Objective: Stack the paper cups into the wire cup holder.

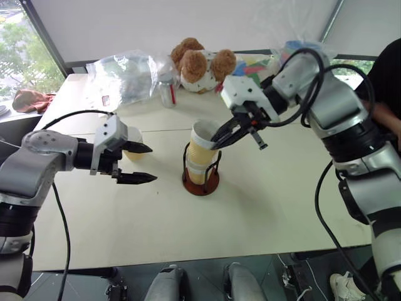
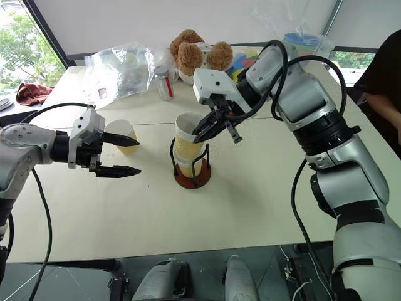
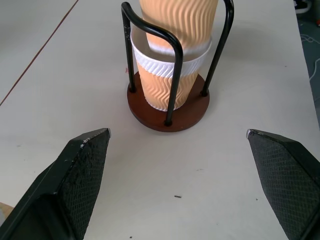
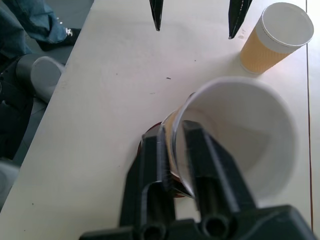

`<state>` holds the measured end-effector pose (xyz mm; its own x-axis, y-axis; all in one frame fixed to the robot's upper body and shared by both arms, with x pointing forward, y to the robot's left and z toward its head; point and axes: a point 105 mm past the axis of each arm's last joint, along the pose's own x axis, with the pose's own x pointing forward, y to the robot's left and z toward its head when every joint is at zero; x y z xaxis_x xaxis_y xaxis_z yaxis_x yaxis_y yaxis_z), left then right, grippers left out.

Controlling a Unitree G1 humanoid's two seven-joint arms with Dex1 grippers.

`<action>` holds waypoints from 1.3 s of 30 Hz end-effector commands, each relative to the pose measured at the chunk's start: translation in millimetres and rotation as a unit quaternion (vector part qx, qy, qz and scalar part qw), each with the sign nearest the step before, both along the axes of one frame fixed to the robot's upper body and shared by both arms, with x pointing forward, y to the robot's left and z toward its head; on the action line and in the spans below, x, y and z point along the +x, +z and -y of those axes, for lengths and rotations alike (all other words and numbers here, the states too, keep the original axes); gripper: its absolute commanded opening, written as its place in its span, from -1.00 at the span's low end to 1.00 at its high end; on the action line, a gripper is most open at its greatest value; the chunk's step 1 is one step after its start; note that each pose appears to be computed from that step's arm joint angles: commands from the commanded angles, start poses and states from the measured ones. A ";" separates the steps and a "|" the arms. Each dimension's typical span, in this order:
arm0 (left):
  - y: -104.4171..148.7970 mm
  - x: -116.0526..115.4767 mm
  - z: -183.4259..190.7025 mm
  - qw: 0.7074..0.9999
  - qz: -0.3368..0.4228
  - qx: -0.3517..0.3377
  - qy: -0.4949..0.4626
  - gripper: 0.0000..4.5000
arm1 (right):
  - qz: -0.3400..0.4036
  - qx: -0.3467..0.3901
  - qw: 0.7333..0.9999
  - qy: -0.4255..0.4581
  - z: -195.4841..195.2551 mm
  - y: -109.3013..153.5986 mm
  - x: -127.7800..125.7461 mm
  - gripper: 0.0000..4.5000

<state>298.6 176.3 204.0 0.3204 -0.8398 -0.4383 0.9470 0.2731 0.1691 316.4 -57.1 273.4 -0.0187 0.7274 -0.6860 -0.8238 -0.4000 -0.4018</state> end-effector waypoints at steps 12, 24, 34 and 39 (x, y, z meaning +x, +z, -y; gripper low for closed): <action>51.2 37.4 -53.7 0.977 0.153 0.105 0.103 1.00 | -0.078 0.246 0.964 -0.058 19.7 77.8 -16.3 0.99; 28.0 62.9 -78.4 0.961 0.145 0.224 0.078 1.00 | -0.068 0.356 0.882 -0.302 75.5 31.6 -28.4 0.99; 12.3 83.6 -69.8 0.961 0.141 0.231 0.052 1.00 | -0.071 0.390 0.845 -0.359 80.9 21.4 -38.4 0.99; -1.8 89.8 -62.8 0.958 0.128 0.255 0.024 0.39 | -0.070 0.394 0.840 -0.367 81.9 21.0 -35.6 1.00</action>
